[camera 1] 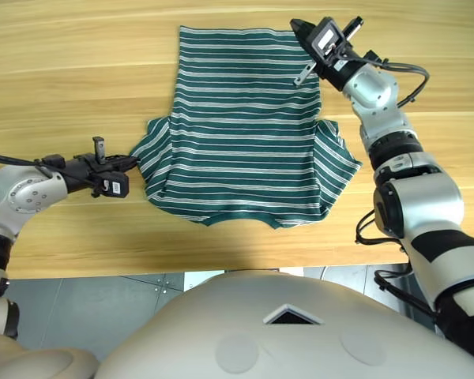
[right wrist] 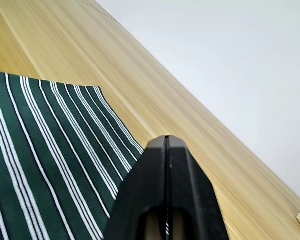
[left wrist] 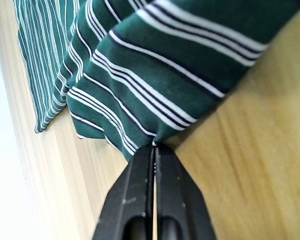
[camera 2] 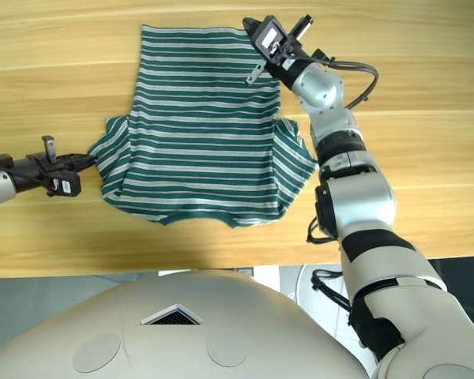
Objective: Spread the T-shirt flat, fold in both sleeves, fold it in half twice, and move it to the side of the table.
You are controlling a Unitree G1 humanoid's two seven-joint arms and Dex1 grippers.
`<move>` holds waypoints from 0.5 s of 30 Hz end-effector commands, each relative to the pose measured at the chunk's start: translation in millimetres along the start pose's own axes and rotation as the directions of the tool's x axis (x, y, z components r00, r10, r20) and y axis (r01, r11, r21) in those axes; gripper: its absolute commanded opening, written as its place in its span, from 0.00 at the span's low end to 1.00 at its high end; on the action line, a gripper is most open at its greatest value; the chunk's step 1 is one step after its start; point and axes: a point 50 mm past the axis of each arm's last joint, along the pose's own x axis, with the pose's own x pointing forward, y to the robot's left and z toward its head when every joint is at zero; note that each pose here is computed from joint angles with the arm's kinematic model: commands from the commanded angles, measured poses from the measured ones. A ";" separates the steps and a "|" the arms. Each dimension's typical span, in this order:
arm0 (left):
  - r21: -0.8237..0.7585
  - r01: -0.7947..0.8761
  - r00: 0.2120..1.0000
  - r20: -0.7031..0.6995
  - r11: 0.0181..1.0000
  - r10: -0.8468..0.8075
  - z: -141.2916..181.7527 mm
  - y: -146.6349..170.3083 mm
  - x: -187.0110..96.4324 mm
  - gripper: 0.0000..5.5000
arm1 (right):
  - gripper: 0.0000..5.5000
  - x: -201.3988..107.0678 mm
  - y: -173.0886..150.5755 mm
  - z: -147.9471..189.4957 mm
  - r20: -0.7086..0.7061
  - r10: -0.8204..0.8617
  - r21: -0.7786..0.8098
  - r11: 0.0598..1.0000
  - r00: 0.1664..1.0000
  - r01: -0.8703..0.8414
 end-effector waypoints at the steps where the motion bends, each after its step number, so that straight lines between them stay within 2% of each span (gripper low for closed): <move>1: 0.012 -0.063 0.998 0.011 0.998 0.062 0.4 10.5 -0.1 0.01 | 0.00 -1.9 0.2 -0.6 0.006 -0.007 -0.001 1.000 1.000 0.007; 15: 0.018 -0.211 0.971 0.120 0.977 0.207 13.9 33.3 -0.2 0.01 | 0.00 -1.6 3.8 -0.9 0.007 0.003 0.000 1.000 1.000 -0.003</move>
